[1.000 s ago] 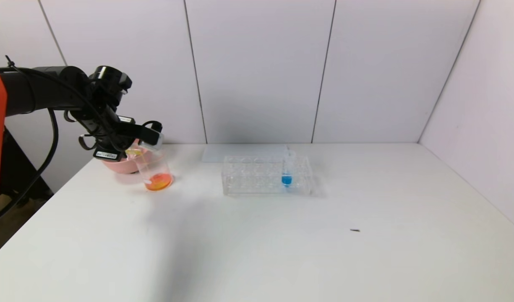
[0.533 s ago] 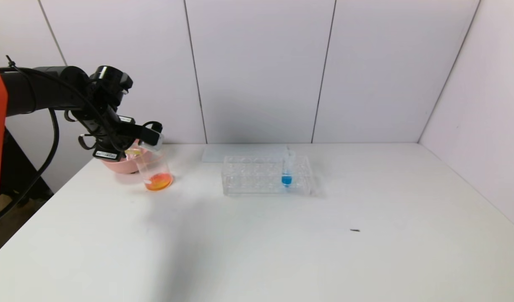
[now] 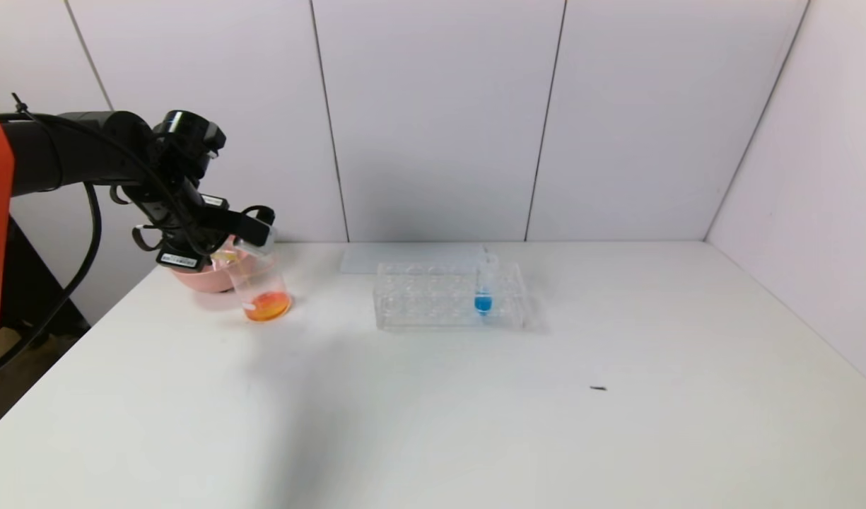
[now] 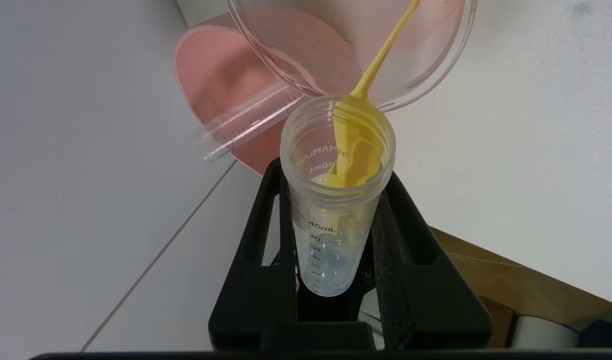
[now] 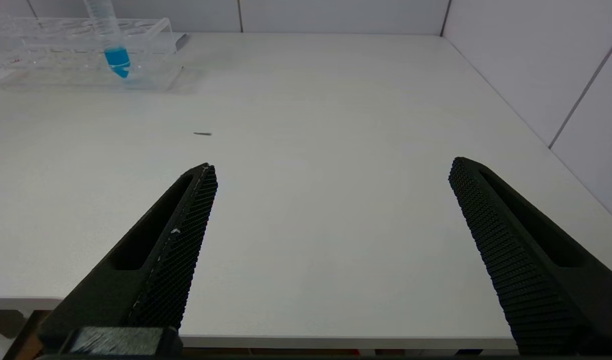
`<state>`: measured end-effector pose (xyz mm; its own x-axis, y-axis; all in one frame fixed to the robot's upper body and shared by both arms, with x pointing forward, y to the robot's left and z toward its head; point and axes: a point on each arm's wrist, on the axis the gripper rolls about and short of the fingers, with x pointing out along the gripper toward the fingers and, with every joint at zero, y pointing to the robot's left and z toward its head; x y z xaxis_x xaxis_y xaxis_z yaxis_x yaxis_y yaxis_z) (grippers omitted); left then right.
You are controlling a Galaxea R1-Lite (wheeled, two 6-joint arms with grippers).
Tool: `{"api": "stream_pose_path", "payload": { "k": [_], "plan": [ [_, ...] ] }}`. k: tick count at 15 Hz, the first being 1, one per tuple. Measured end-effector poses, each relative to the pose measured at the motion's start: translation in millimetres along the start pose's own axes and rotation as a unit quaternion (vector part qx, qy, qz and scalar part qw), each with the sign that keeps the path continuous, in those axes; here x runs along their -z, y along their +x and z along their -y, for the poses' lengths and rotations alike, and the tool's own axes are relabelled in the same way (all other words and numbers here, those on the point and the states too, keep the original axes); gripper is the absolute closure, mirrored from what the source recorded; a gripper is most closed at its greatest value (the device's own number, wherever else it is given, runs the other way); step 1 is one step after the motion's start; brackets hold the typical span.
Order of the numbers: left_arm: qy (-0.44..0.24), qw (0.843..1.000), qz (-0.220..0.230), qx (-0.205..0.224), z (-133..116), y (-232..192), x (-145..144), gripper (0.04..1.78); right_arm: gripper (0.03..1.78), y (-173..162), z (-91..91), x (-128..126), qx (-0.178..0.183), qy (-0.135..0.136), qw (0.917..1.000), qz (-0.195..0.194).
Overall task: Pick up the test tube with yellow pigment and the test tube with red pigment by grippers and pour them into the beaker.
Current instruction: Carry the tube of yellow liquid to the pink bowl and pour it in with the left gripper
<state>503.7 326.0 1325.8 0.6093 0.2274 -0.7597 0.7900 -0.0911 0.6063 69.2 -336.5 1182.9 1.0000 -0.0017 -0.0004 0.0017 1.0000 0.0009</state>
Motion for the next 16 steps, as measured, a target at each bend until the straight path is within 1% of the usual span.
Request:
{"api": "stream_pose_path", "payload": {
  "k": [12,16],
  "plan": [
    [0.009,1.000,-0.012,-0.006,-2,-3,-9,1.37,0.11,0,0.0,0,0.000,0.000,1.0000,0.000],
    [0.025,0.999,-0.020,-0.009,-2,-3,-11,1.37,0.11,0,0.0,0,0.000,0.000,1.0000,0.000]
  ]
}}
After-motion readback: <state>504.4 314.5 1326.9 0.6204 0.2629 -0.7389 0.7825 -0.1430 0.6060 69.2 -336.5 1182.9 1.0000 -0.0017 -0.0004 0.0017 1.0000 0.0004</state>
